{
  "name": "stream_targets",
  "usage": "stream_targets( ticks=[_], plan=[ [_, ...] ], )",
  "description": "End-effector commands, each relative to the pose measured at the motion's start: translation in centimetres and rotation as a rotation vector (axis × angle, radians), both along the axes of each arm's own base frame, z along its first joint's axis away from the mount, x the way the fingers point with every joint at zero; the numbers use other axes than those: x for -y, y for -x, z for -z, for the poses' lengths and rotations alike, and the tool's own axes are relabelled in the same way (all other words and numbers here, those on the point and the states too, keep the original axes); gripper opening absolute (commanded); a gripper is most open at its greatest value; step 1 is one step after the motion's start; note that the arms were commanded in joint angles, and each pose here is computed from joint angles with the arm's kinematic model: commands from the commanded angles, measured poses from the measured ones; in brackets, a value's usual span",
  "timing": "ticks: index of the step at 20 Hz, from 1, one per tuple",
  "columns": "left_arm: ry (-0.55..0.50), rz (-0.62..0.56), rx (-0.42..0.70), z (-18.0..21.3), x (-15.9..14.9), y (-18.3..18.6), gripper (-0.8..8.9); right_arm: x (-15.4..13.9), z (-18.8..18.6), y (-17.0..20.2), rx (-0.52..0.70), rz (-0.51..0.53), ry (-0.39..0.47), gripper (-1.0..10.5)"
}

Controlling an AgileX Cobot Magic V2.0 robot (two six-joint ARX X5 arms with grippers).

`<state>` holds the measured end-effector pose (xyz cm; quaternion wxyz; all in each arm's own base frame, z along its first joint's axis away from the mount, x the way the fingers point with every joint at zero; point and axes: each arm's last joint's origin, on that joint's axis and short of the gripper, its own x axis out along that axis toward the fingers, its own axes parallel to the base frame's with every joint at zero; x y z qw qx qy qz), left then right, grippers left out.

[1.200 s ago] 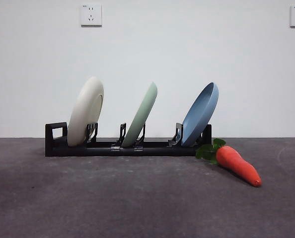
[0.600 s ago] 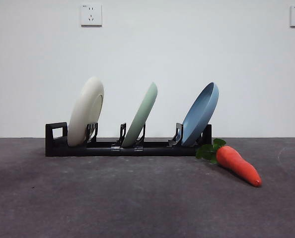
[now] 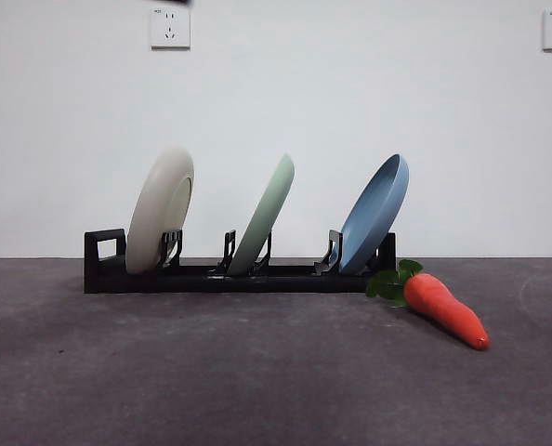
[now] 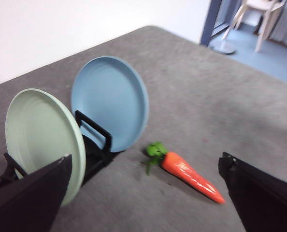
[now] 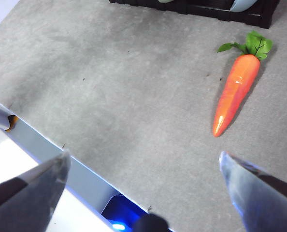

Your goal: Take the green plate from the plate rack,put the plate on the table,take the carrot from the table,put the carrot in the plate

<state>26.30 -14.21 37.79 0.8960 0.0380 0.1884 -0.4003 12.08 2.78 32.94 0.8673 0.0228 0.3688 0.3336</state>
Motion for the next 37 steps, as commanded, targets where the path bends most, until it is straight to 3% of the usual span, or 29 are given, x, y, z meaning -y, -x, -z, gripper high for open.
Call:
stream_targets(
  ticks=[1,8,17,18,23,25,28,29,37],
  plan=[
    [-0.033,-0.004,-0.017,2.2,2.4,-3.2,6.04,0.0,-0.1,0.0,0.007,-0.002,-0.005,6.9],
    [-0.075,-0.119,0.031,8.8,6.5,-10.3,5.96,0.0,-0.1,0.0,0.006,-0.002,-0.005,6.9],
    [-0.098,-0.172,0.031,14.8,8.1,-13.5,5.92,0.0,-0.1,0.0,-0.002,0.005,-0.011,6.9],
    [-0.107,-0.172,0.019,15.2,8.1,-13.5,5.72,0.0,-0.1,0.0,-0.001,0.005,-0.01,6.9],
    [-0.108,-0.168,0.015,15.4,8.2,-13.5,1.84,0.0,-0.1,0.0,-0.002,0.005,-0.011,6.9],
    [-0.101,-0.175,-0.003,15.5,8.1,-13.5,0.73,0.0,-0.1,0.0,-0.006,0.009,-0.014,6.9],
    [-0.07,-0.188,-0.038,15.5,8.1,-13.5,0.38,0.0,-0.1,0.0,-0.006,0.009,-0.014,6.9],
    [-0.063,-0.192,-0.044,15.5,8.1,-13.5,-0.14,0.0,-0.1,0.0,-0.006,0.009,-0.015,6.9],
    [0.012,-0.169,-0.064,14.4,8.1,-13.3,-0.09,0.0,-0.1,0.0,-0.006,0.009,-0.015,6.9]
  ],
)
